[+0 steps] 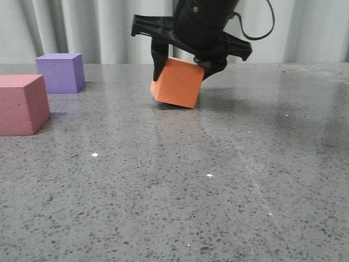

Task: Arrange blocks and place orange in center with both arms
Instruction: 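Carry the orange cube with the right gripper toward the table center and release, then withdraw the open right gripper away from the orange cube, then move the left gripper over the orange cube at the table center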

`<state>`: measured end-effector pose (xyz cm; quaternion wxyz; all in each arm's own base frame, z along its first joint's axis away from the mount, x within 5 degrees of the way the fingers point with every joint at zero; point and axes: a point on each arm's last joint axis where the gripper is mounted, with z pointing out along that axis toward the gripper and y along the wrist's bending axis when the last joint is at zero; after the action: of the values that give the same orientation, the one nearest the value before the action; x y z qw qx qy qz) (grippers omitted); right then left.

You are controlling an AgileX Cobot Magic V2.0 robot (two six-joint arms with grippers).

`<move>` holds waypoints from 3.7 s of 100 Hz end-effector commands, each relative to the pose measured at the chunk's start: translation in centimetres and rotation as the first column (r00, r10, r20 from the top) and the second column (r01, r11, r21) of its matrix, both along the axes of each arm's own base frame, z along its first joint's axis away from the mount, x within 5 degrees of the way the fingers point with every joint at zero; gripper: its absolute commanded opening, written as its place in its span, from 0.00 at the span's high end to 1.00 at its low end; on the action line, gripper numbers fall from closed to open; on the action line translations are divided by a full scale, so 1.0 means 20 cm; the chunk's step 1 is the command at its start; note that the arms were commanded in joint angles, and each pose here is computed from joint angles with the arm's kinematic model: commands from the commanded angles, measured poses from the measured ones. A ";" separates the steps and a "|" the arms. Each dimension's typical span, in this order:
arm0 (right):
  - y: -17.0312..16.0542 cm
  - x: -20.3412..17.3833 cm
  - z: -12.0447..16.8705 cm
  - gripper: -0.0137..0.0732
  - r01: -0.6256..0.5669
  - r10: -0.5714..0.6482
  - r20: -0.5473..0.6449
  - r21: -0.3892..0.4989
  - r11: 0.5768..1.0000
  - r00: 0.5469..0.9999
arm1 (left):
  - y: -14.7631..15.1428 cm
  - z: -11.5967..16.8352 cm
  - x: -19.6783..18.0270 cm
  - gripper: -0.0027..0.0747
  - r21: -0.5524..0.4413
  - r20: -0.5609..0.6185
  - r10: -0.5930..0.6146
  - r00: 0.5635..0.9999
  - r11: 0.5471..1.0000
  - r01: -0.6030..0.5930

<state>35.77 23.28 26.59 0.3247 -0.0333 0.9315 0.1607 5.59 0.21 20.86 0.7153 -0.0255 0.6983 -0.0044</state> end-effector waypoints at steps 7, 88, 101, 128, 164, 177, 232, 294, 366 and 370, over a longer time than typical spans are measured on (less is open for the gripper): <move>-0.01 0.00 0.16 0.48 -0.004 -0.003 0.111 0.062 0.998 0.994 | -0.01 -0.04 0.00 0.98 -0.008 0.067 -0.013 0.998 1.000 0.014; -0.07 -0.09 0.51 0.09 -0.033 -0.003 0.260 0.133 0.991 0.966 | -0.01 -0.04 0.00 0.98 -0.008 0.067 -0.013 0.998 1.000 0.014; -0.12 -0.15 0.63 0.09 -0.078 0.047 0.328 0.081 0.994 0.943 | -0.01 -0.04 0.00 0.98 -0.008 0.067 -0.013 0.998 1.000 0.014; -0.33 -0.32 0.80 0.09 -0.049 0.112 0.411 -0.160 0.986 0.905 | -0.01 -0.04 0.00 0.98 -0.008 0.067 -0.013 0.998 1.000 0.014; -0.65 -0.65 0.77 0.25 0.035 0.077 0.434 -0.245 0.969 0.898 | -0.01 -0.04 0.00 0.98 -0.008 0.067 -0.013 0.998 1.000 0.014; -0.78 -0.80 0.72 0.52 0.065 0.050 0.444 -0.239 0.969 0.895 | -0.01 -0.04 0.00 0.98 -0.008 0.067 -0.013 0.998 1.000 0.014; -1.05 -1.29 0.63 0.92 0.115 -0.004 0.537 -0.172 0.978 0.843 | -0.01 -0.04 0.00 0.98 -0.008 0.067 -0.013 0.998 1.000 0.014; -1.10 -1.37 0.47 0.92 0.142 -0.022 0.600 -0.154 0.978 0.800 | -0.01 -0.04 0.00 0.98 -0.008 0.067 -0.013 0.998 1.000 0.014; -1.15 -1.52 -0.29 0.92 0.275 -0.249 0.777 0.102 0.956 0.577 | -0.01 -0.04 0.00 0.98 -0.008 0.067 -0.013 0.998 1.000 0.014; -1.15 -1.52 -0.31 0.92 0.276 -0.250 0.776 0.102 0.956 0.579 | -0.01 -0.04 0.00 0.98 -0.008 0.067 -0.013 0.998 1.000 0.014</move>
<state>5.55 0.29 19.22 0.6640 0.0359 0.7439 0.0668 5.59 0.21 20.87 0.7160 -0.0254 0.6976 -0.0045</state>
